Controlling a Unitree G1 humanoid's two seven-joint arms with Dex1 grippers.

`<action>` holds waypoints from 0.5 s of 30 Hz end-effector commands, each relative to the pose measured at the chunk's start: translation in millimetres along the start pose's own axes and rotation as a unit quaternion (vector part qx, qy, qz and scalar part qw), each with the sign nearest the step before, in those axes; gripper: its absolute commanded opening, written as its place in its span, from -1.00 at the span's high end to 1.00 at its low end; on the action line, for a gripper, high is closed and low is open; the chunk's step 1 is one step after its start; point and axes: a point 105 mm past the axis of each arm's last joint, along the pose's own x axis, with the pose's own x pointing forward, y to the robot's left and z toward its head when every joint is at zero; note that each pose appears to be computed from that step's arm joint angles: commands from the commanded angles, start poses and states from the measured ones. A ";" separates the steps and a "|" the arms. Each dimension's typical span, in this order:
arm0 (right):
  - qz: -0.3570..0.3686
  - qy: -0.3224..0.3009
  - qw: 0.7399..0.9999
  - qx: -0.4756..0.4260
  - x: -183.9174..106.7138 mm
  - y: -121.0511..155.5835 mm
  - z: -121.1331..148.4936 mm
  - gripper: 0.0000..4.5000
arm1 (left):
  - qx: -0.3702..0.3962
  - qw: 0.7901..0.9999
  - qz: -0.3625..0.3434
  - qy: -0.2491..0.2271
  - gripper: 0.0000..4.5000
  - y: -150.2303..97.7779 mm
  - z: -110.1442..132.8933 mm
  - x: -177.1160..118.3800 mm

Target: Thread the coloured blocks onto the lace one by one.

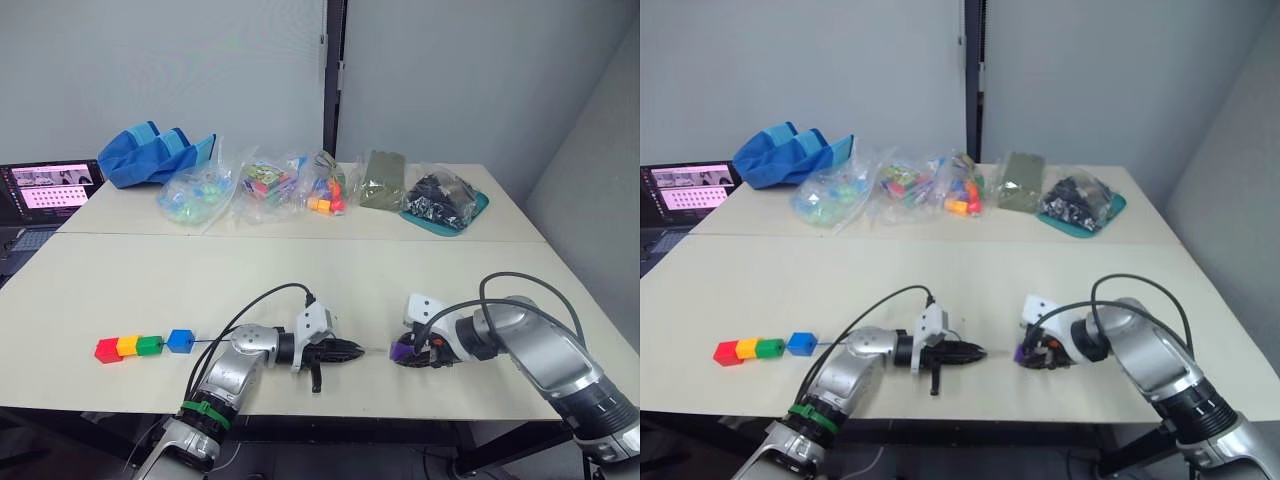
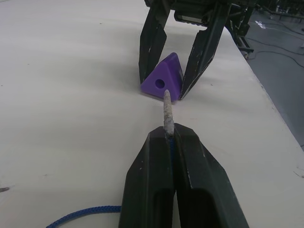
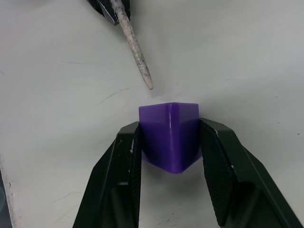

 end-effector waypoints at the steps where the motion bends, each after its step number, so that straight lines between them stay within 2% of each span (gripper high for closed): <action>1: 0.021 0.009 1.000 -0.011 3.2 8.8 -5.2 0.44 | 0.008 1.000 -0.002 0.003 1.00 2.4 1.9 2.1; 9: 0.023 0.004 1.000 -0.020 4.0 8.7 -2.9 0.44 | 0.018 1.000 -0.017 0.005 1.00 4.7 6.0 13.3; 15: 0.025 0.002 0.999 -0.023 6.8 10.4 -2.6 0.44 | 0.016 0.999 -0.038 -0.006 1.00 -6.8 6.7 21.0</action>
